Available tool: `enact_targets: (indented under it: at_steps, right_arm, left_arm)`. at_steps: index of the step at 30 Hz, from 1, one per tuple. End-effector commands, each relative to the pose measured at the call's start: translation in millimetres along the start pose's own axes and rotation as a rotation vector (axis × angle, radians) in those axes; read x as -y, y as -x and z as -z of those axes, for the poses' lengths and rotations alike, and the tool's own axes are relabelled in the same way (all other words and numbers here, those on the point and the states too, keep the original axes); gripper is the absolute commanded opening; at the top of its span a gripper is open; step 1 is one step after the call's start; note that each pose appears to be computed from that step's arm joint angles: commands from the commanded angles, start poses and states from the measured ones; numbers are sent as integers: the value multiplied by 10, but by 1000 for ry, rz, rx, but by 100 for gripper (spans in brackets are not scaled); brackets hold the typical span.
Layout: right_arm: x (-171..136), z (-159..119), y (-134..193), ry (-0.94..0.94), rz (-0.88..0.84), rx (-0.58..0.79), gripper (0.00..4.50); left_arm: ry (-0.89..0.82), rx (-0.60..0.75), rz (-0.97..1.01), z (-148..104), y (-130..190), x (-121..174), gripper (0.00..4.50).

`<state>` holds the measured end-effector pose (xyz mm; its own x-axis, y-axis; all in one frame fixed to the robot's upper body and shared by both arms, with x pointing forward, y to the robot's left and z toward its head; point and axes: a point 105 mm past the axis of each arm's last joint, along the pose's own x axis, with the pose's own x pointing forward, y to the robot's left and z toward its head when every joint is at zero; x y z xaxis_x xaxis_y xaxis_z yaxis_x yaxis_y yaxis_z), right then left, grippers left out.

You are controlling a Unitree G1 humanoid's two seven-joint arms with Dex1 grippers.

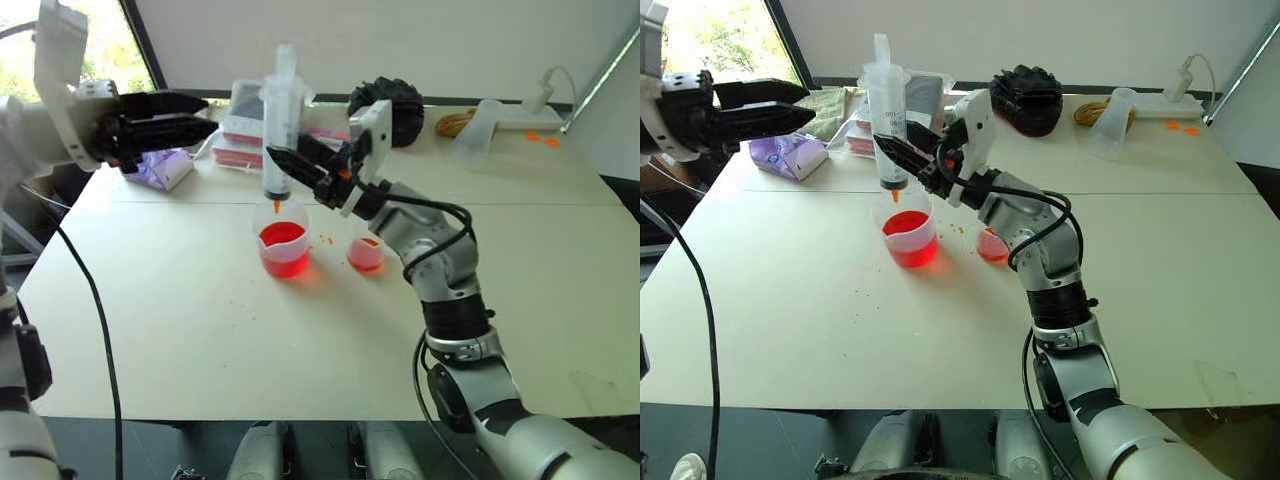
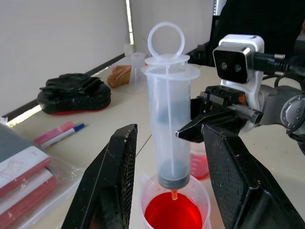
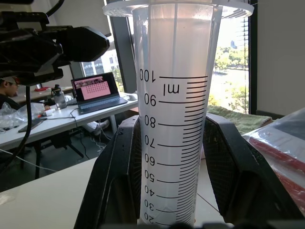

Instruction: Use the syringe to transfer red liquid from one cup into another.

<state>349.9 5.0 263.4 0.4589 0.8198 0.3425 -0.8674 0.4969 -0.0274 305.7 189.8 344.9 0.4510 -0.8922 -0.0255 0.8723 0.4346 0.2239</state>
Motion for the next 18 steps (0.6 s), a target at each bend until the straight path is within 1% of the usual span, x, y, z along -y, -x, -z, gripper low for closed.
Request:
enact_targets:
  at_steps: [1, 11, 18]
  right_arm:
    - [7, 55, -16, 58, 34, 31, 131]
    - [21, 517, 32, 130, 101, -46, 131]
    - [-33, 660, 87, 148, 107, -77, 131]
  left_arm:
    - [-37, 7, 0, -121, 18, 13, 224]
    - [-29, 4, 21, -113, -36, 16, 224]
    - [-8, -2, 48, -51, -120, 26, 224]
